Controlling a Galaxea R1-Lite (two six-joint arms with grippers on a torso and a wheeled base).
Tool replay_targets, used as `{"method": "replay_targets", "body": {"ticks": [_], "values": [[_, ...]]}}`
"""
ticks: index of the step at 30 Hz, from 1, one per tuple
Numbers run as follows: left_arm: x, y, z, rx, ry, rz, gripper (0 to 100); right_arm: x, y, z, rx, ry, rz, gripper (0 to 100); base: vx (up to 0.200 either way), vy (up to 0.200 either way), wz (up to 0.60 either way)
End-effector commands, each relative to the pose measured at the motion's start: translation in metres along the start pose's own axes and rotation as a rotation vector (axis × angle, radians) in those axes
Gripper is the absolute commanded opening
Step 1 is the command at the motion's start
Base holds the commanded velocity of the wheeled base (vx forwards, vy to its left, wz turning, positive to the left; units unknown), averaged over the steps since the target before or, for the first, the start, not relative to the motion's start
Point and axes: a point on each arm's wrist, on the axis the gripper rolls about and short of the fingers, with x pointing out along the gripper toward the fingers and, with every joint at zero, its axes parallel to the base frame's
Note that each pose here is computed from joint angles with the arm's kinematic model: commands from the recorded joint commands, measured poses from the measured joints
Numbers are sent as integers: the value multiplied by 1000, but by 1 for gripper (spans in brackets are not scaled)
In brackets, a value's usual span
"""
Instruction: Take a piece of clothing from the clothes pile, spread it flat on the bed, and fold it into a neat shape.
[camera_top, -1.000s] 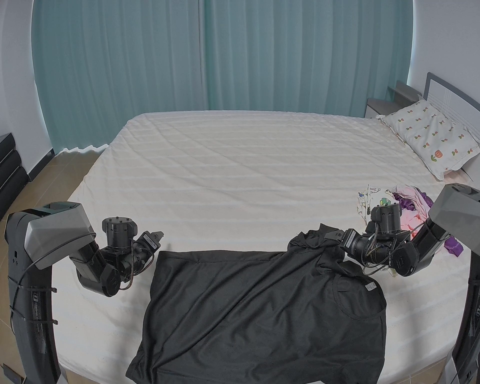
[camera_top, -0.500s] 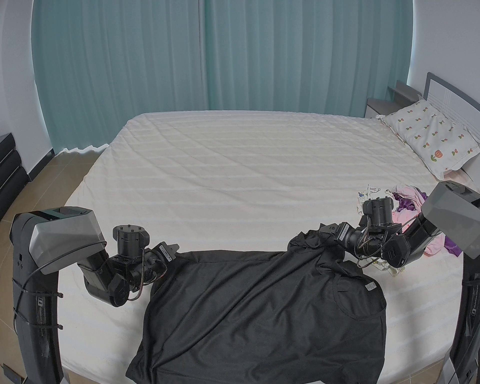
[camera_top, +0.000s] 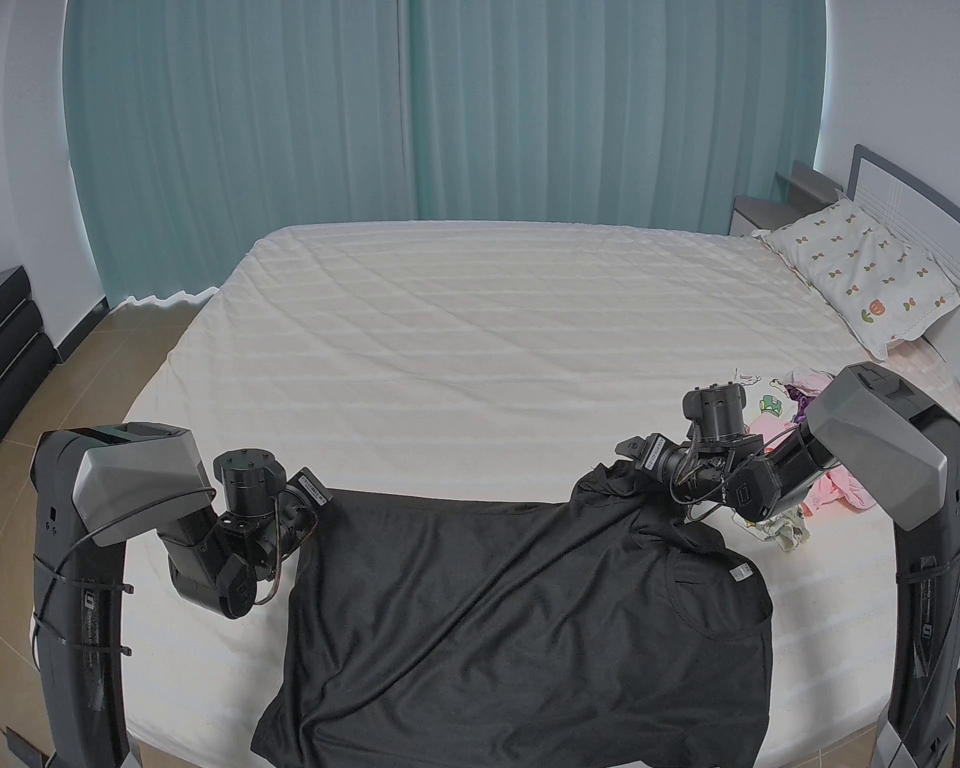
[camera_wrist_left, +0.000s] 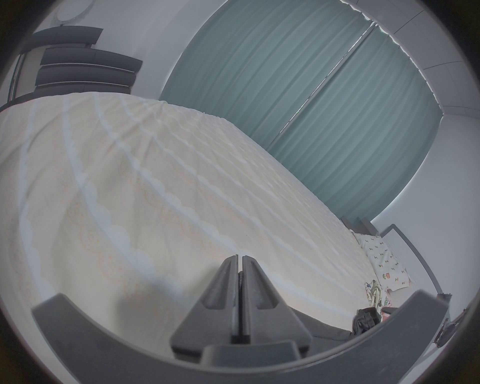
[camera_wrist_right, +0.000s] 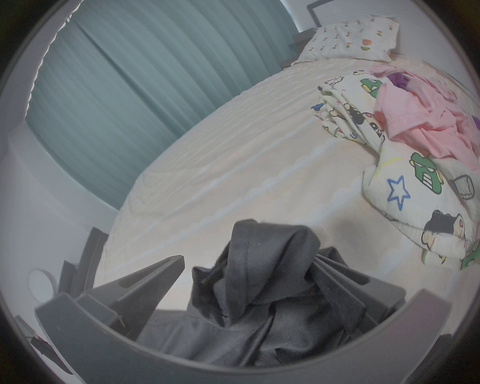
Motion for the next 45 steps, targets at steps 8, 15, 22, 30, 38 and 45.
{"method": "replay_targets", "body": {"ticks": [8,15,22,30,38,45], "values": [[5,12,-11,2,16,25,0,1,32,10,-72,-17,-23,100,0,0,0],[5,12,-10,0,14,25,0,-21,44,28,-58,-39,6,100,0,0,0],[5,13,-7,-3,6,27,0,-4,29,9,-66,22,-53,100,0,0,0],[8,14,0,-13,-34,40,0,-32,26,41,-37,-9,-61,100,0,0,0],[8,14,1,-14,-54,55,0,-47,46,30,-58,31,-3,100,0,0,0],[8,14,0,-13,-54,57,0,-9,41,-20,-98,142,-36,100,0,0,0]]}}
